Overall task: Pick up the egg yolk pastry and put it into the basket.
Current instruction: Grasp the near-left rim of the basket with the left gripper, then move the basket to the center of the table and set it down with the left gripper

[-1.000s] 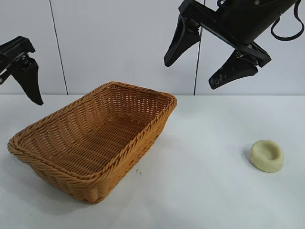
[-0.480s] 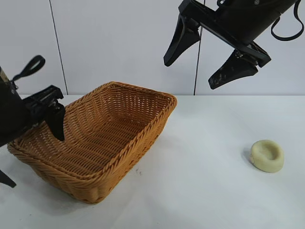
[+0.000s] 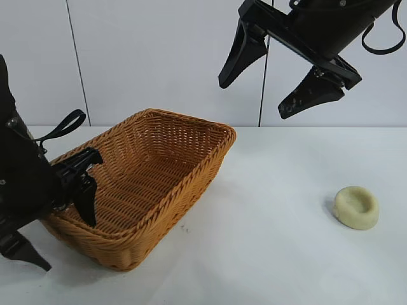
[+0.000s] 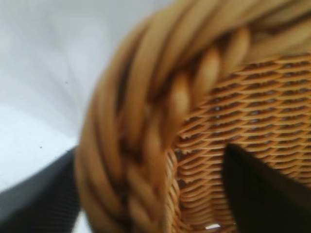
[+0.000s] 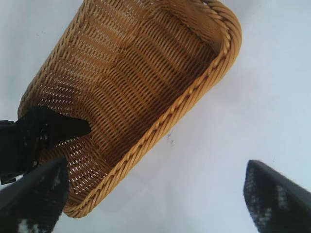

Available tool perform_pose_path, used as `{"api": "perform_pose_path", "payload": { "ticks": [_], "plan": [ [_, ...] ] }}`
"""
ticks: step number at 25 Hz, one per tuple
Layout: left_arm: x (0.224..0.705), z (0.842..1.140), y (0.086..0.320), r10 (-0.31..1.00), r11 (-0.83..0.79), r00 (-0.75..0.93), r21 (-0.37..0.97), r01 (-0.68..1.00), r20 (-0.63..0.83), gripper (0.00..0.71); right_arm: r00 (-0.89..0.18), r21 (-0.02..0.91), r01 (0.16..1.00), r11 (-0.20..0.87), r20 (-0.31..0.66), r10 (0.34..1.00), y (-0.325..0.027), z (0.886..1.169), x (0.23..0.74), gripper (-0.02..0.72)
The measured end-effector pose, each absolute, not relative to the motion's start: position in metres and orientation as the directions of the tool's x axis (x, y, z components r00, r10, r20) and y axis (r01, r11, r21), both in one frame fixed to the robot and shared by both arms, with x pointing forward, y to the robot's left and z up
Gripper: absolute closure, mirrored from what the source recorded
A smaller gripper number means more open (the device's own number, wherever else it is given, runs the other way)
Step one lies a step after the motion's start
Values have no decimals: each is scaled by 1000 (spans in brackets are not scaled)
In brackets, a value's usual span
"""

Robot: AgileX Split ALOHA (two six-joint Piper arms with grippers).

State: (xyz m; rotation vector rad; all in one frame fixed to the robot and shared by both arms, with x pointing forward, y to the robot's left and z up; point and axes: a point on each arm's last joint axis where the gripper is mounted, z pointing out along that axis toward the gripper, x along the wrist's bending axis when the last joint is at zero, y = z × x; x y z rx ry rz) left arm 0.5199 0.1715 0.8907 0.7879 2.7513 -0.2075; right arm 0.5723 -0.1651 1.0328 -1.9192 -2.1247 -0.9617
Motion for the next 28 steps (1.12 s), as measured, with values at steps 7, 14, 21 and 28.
{"api": "perform_pose_path", "payload": {
  "ticks": [7, 14, 21, 28],
  "plan": [
    [539, 905, 186, 573, 787, -765, -62, 614, -294, 609, -188, 370, 929, -7, 488, 852, -165, 1033, 572, 8],
    [582, 932, 210, 771, 560, -538, -39, 827, -341, 611, -188, 370, 929, -7, 488, 852, -165, 1033, 572, 8],
    [620, 937, 199, 896, 283, -286, -59, 957, -339, 611, -188, 367, 930, -5, 489, 852, -165, 1033, 572, 8],
    [633, 939, 177, 932, 79, -84, -27, 996, -353, 611, -189, 367, 930, -4, 488, 852, -165, 1033, 572, 8]
  ]
}}
